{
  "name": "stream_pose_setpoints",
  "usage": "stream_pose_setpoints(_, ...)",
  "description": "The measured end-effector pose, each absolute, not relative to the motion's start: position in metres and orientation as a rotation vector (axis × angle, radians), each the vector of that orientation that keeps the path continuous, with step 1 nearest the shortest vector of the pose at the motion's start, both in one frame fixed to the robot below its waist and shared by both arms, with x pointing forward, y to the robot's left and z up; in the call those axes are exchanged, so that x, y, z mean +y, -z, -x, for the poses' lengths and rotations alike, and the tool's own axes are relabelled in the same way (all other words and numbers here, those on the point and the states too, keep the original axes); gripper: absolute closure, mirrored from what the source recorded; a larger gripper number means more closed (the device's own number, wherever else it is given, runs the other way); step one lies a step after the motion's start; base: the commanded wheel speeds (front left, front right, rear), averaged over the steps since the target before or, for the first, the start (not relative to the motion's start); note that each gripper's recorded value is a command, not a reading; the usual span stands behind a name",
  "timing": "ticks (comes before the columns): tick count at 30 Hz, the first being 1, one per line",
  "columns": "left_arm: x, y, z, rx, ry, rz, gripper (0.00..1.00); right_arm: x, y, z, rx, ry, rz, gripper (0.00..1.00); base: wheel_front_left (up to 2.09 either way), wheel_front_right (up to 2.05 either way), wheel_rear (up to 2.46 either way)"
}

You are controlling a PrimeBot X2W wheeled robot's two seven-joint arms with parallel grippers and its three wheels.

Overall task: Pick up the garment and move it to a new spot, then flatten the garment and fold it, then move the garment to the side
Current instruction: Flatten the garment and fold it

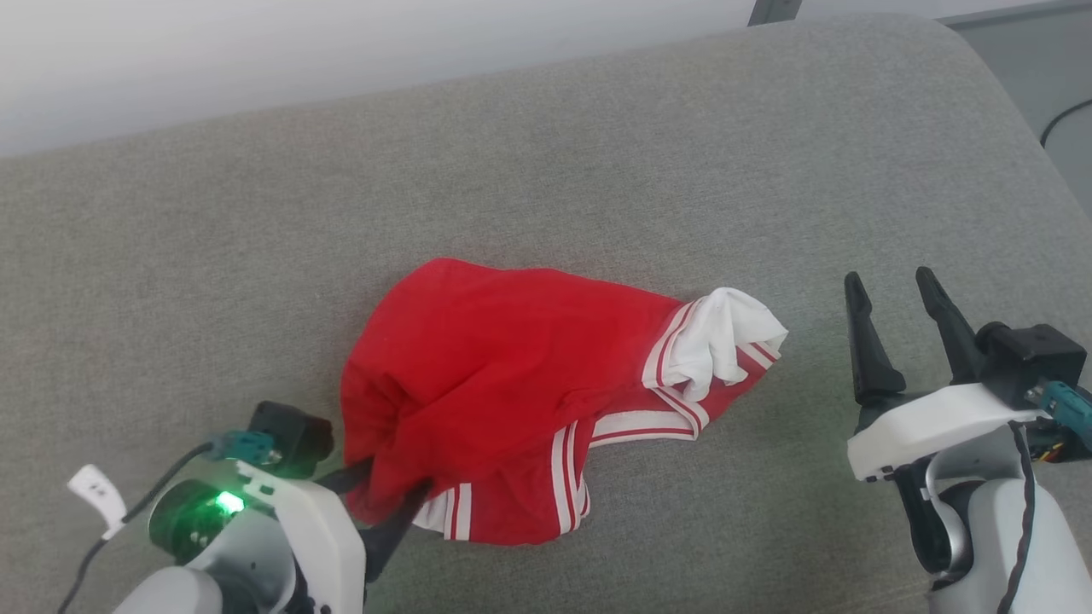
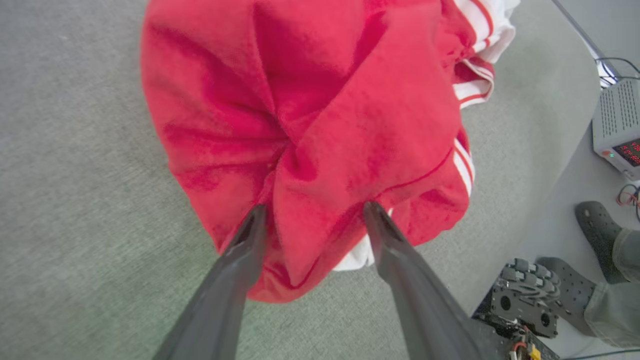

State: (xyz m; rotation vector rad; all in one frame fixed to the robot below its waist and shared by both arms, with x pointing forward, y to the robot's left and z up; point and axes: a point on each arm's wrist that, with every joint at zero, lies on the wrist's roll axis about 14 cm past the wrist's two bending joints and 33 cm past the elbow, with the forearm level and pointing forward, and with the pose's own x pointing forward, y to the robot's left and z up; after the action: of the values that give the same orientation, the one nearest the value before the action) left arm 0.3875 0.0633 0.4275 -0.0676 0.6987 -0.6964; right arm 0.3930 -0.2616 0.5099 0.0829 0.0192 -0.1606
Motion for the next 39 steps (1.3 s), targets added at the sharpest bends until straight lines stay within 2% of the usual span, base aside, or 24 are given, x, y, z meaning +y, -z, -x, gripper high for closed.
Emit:
stream_pose_setpoints(1,0.063,-0.426,-0.388,0.699,0.7,0.052,1.0,-0.261,-0.51,-0.394,0.018,0.16,-0.082,0.0,0.0,0.0,0.0)
stream_pose_setpoints(5,0.061,-0.425,-0.391,0.702,0.715,0.041,1.0,-0.26,-0.511,-0.397,0.017,0.156,-0.079,0.0,0.0,0.0,0.0)
stream_pose_setpoints(17,0.075,-0.486,-0.48,0.466,0.668,-0.083,1.0,-0.259,-0.51,-0.405,0.016,0.148,-0.076,0.0,0.0,0.0,0.0)
stream_pose_setpoints(26,0.064,-0.516,-0.543,0.361,0.664,-0.179,1.0,-0.255,-0.508,-0.418,0.018,0.13,-0.066,0.0,0.0,0.0,0.0)
stream_pose_setpoints(34,0.041,-0.51,-0.591,0.314,0.68,-0.254,1.0,-0.256,-0.498,-0.428,0.036,0.126,-0.06,0.0,0.0,0.0,0.0)
stream_pose_setpoints(39,0.028,-0.472,-0.602,0.401,0.712,-0.286,1.0,-0.258,-0.489,-0.432,0.054,0.13,-0.062,0.0,0.0,0.0,0.0)
